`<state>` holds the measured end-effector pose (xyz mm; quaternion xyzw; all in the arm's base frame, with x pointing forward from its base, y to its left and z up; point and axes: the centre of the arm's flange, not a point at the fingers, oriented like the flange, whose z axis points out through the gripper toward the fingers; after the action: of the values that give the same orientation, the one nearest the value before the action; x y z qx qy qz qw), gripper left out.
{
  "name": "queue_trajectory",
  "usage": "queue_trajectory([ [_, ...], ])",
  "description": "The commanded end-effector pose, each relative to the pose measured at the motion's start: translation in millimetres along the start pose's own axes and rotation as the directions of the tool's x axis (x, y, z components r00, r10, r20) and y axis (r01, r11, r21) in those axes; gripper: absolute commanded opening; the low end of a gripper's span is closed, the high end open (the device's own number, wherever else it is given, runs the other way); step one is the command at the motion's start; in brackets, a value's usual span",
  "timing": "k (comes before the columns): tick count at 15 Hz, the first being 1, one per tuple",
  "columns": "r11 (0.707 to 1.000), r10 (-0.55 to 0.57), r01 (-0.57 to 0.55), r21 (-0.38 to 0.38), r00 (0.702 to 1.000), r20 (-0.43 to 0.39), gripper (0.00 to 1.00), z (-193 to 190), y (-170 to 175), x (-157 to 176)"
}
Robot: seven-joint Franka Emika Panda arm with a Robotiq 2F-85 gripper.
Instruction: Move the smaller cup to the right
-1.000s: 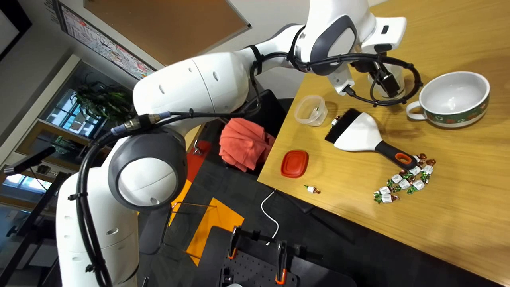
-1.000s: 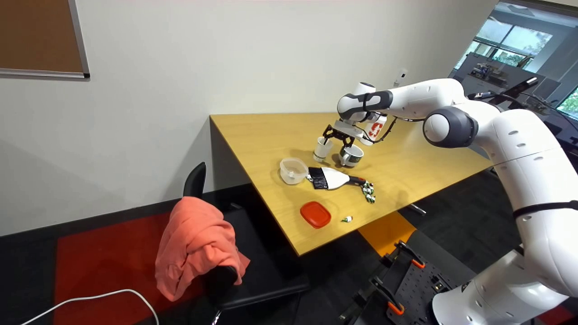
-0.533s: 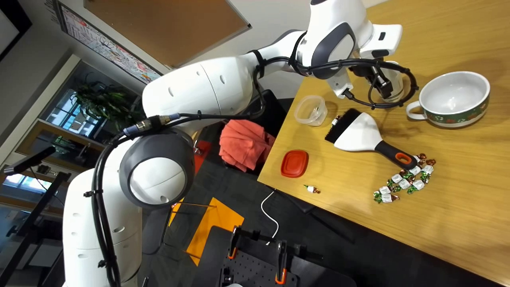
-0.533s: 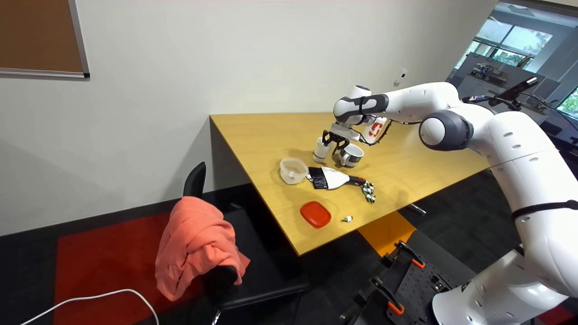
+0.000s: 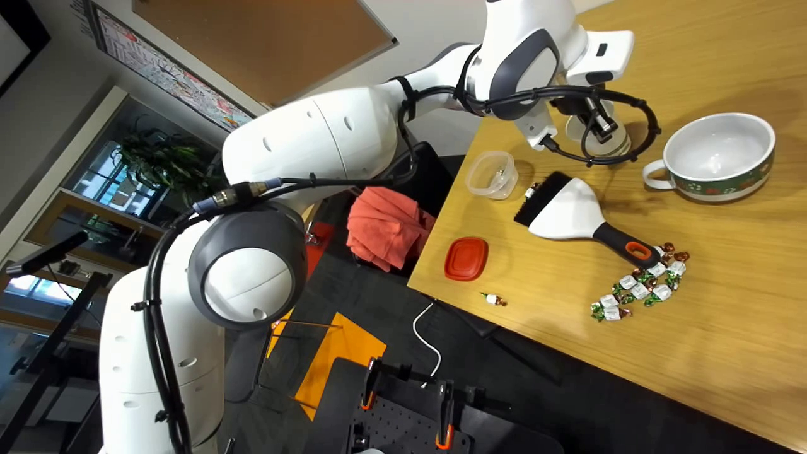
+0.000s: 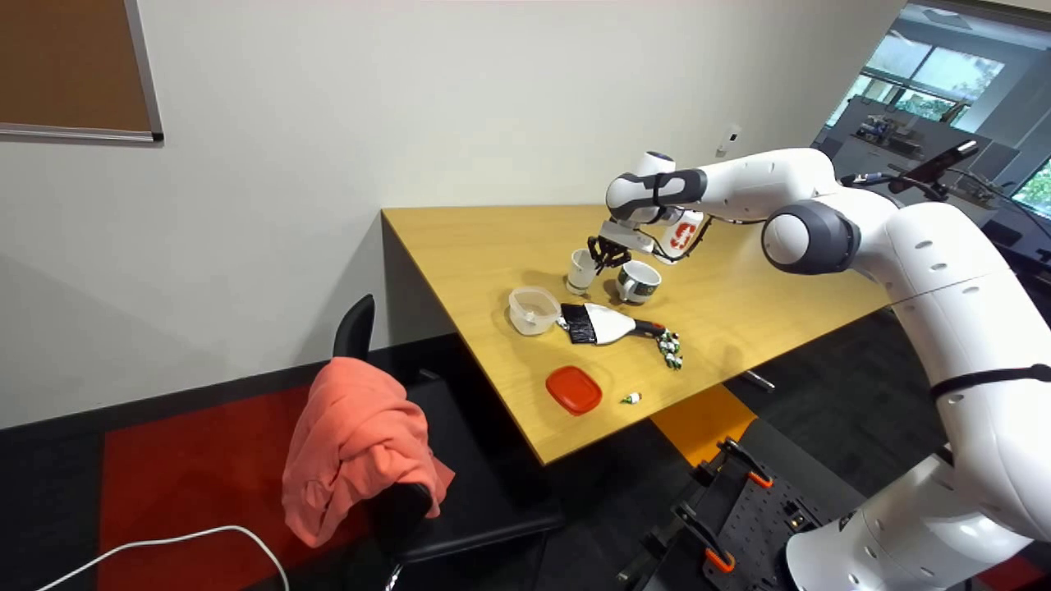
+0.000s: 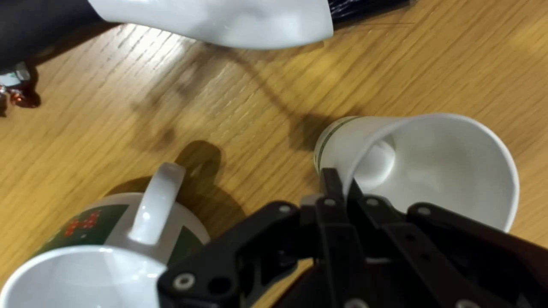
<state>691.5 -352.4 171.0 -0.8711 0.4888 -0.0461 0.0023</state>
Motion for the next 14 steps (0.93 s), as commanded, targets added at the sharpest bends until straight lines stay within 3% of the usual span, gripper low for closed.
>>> queue_trajectory([
  [1,1.000,0.007,-0.007,-0.010,1.000,-0.010,0.01,-30,0,-12],
  [3,1.000,0.005,-0.005,-0.004,0.999,-0.049,0.01,-61,8,-23],
  [8,1.000,-0.010,0.009,-0.025,0.999,-0.049,0.01,-138,40,-43],
  [14,0.997,-0.015,0.011,-0.074,0.998,-0.061,0.01,-204,106,-69],
])
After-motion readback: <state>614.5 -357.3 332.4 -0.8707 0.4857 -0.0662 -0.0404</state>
